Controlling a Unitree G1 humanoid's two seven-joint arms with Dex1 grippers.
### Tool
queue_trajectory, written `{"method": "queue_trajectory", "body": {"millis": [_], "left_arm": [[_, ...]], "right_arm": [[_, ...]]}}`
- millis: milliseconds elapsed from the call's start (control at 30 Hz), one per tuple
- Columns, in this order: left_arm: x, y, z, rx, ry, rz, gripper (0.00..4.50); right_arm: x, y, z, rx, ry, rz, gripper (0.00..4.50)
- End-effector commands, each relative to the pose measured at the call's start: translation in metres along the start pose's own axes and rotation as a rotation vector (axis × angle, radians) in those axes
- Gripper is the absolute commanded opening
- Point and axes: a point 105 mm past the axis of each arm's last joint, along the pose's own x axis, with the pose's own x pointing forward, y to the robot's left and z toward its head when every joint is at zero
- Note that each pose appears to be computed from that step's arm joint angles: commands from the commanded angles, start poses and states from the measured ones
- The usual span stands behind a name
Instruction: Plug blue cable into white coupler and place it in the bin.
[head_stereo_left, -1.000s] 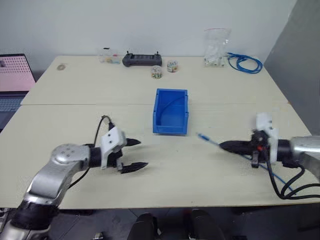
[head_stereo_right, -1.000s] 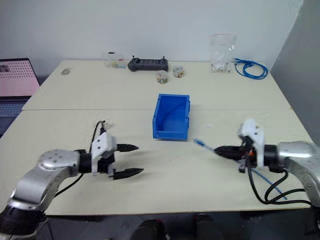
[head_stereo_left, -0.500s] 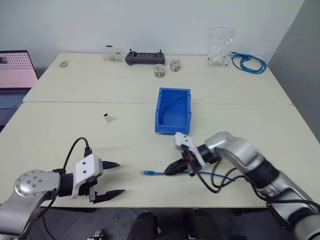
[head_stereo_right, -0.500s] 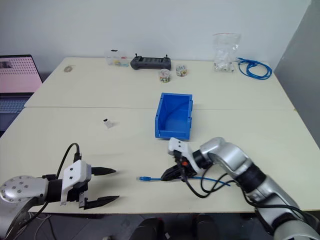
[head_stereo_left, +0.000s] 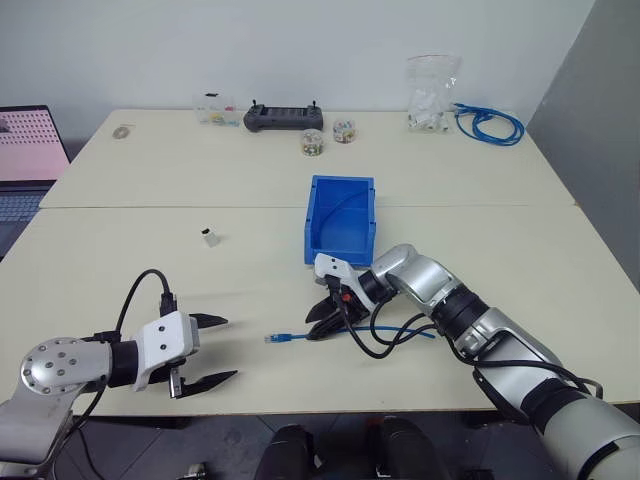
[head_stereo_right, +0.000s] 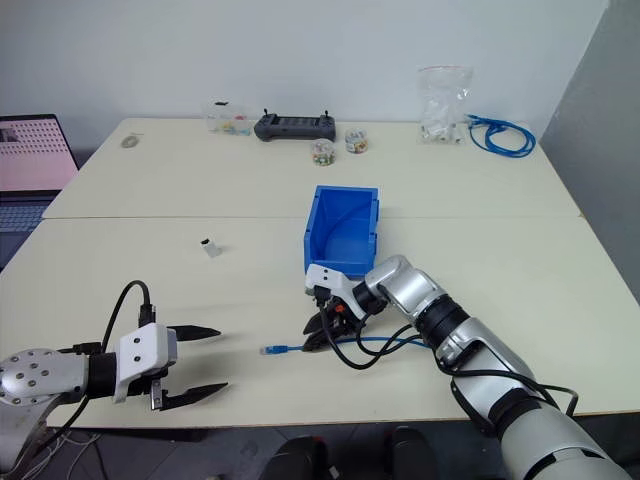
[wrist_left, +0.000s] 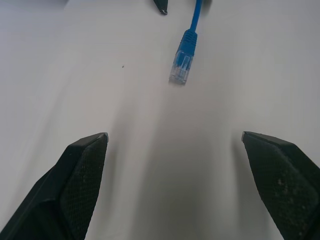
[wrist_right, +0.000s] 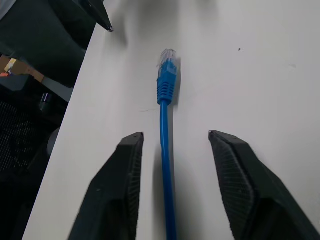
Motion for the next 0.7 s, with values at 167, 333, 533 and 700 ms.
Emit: {"method": "queue_trajectory", "body": {"millis": [167, 333, 533, 700], "left_arm": [[0.018, 0.004, 0.017, 0.086, -0.095, -0.033, 4.50], [0.033, 0.000, 0.019, 0.092, -0.119, -0.065, 4.50], [0.045, -0.001, 0.021, 0.110, -0.125, -0.113, 4.50], [0.051, -0.004, 0.012, 0.139, -0.094, -0.168, 4.13]], "right_arm": [[-0.059, 0.042, 0.023, -0.220, -0.132, -0.073, 3.99], [-0.069, 0.068, 0.006, -0.182, -0.193, -0.191, 3.99], [-0.077, 0.072, 0.003, -0.121, -0.242, -0.302, 3.99], [-0.084, 0.077, 0.003, -0.101, -0.255, -0.341, 4.01]]}}
